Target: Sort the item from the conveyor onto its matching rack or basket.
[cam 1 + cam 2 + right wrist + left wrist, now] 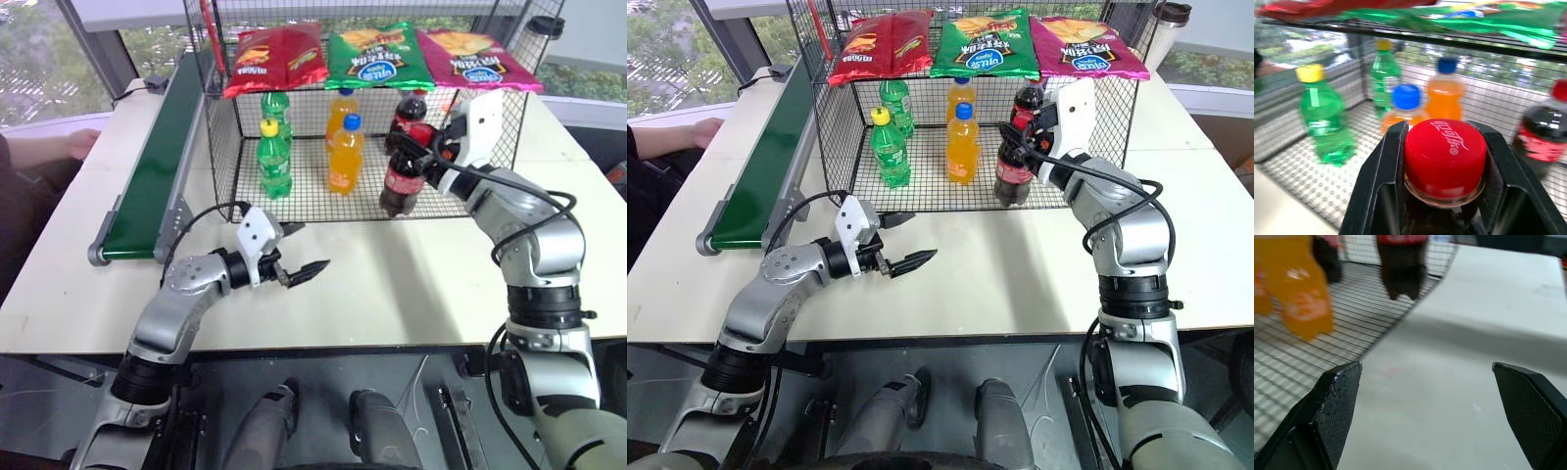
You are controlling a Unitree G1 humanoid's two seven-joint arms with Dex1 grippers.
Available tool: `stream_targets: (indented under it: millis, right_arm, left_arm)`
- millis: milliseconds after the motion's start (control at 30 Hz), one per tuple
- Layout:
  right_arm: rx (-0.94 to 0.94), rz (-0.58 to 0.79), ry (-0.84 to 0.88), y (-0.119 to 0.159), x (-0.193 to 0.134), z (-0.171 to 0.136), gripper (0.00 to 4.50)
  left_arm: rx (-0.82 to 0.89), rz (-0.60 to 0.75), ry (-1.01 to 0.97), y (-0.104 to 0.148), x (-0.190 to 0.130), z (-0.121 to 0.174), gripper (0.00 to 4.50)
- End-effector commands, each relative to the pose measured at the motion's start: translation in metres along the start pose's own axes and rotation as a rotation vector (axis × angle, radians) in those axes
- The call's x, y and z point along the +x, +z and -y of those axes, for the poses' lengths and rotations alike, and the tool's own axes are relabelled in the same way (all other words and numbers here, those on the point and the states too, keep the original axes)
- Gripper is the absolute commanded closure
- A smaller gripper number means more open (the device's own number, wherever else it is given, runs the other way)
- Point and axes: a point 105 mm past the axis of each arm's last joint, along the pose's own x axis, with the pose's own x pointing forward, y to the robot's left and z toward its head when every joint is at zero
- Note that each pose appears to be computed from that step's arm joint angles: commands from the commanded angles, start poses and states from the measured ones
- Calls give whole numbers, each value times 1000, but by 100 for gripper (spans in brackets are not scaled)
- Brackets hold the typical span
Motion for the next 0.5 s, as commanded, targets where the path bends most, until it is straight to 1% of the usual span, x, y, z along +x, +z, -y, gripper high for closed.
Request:
stream_targets:
  millis: [33,167,367,500]
  right_arm:
    - [-42,121,-93,28,10,23,329]
    - [-46,124,-130,20,23,34,329]
    - [-81,107,-141,5,33,39,329]
    - [-77,111,-163,0,36,45,329]
  left_arm:
    - [13,53,109,10,-3,-10,7]
    - [10,60,135,9,-2,-9,7]
    - [16,61,146,8,-2,-6,7]
    - [21,55,163,7,-4,-9,7]
